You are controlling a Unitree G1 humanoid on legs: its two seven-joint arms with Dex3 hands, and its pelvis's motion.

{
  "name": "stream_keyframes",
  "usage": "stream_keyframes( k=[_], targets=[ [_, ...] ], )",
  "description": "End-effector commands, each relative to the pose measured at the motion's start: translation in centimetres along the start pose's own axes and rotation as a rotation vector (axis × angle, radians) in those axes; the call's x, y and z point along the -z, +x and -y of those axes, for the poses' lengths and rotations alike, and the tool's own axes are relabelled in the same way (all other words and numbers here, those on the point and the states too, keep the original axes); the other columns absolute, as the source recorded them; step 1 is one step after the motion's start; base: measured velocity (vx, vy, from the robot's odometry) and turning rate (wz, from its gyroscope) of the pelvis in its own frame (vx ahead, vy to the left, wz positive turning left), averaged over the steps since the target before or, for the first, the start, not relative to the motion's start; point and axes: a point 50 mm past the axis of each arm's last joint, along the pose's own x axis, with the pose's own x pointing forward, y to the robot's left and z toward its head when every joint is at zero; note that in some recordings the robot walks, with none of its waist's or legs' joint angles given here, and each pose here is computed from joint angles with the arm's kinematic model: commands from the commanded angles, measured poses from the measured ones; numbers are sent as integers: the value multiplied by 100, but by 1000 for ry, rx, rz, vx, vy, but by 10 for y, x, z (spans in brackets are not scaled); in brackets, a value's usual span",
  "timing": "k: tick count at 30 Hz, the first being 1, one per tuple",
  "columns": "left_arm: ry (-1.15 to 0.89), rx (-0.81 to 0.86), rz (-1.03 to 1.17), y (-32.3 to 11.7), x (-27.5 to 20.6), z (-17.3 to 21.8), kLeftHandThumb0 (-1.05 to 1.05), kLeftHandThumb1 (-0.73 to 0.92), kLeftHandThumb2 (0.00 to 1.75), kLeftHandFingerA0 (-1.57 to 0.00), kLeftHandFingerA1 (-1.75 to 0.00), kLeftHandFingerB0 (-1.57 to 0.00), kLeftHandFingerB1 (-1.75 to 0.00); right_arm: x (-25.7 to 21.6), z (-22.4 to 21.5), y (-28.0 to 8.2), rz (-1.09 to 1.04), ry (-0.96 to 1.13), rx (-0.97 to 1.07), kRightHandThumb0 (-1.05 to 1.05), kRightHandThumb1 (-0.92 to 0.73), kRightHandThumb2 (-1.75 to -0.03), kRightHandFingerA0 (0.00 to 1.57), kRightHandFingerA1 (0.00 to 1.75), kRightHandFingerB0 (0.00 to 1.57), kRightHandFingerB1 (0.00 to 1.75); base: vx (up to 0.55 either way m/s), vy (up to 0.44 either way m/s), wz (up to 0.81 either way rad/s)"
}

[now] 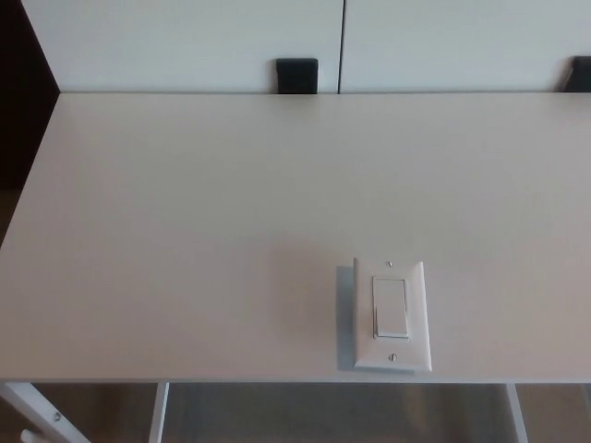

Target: The robot walk towards a table in front and then clicks the light switch button using the right hand's index finger

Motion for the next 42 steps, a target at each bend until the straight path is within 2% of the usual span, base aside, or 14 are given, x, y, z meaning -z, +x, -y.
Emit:
stream_keyframes(
  k=[1,7,8,9,10,12,13,16,17,37,38,39,41,42],
  targets=[
    [40,-12,-12,0,-2,-10,-73,51,93,-27,-115,-33,-77,-94,17,-20,453,151,7,-51,-62,-58,63,50,52,53,0,0,0],
    [32,-15,-8,3,-6,-11,-74,51,92,-28,-117,-34,-77,-115,30,-21,675,-128,273,-52,-66,-59,64,55,50,59,0,0,0],
    [33,-16,-8,3,-6,-12,-74,51,92,-28,-116,-34,-77,-119,31,-17,698,-216,334,-53,-49,-94,51,69,35,63,0,0,0],
    [33,-17,-8,3,-6,-12,-74,51,92,-28,-116,-34,-77,-119,31,-16,704,-240,350,-53,-49,-94,51,69,35,63,0,0,0],
    [26,-12,-16,3,-5,-12,-75,52,91,-26,-116,-33,-77,-119,32,-13,713,-305,382,-56,-63,-58,47,58,40,58,0,0,0],
    [25,-6,-7,3,-5,-11,-74,51,88,-27,-117,-33,-77,-114,34,3,672,-601,445,-62,-63,-59,28,49,34,50,0,0,0],
    [31,-3,-9,2,-4,-11,-75,52,87,-27,-116,-33,-77,-109,34,9,637,-682,435,-65,-48,-83,12,52,22,53,0,0,0],
    [43,0,-12,1,-3,-9,-74,52,87,-27,-115,-33,-76,-95,34,25,539,-848,390,-64,-64,-59,3,44,21,36,0,0,0],
    [49,-6,-1,2,-5,-8,-74,51,91,-29,-115,-35,-77,-87,34,39,482,-924,374,-73,-50,-82,4,43,14,44,0,0,0],
    [79,9,35,5,-12,-8,-79,51,87,-29,-118,-35,-77,-26,24,106,161,-1235,227,-95,-63,-93,4,43,22,45,0,0,0],
    [83,5,34,5,-13,-8,-79,51,87,-30,-117,-36,-77,-24,22,108,151,-1250,232,-86,-70,-63,0,52,24,36,0,0,0],
    [96,5,41,6,-14,-8,-79,51,88,-30,-118,-35,-77,-23,22,110,149,-1258,236,-96,-63,-97,2,35,16,47,0,0,0],
    [100,4,45,6,-15,-8,-79,50,88,-30,-118,-36,-78,-21,20,113,149,-1262,241,-84,-56,-95,1,44,15,49,0,0,0],
    [101,4,48,7,-16,-8,-78,50,88,-30,-118,-36,-78,-20,20,115,148,-1266,242,-86,-72,-62,0,53,24,37,0,0,0]
  ],
)
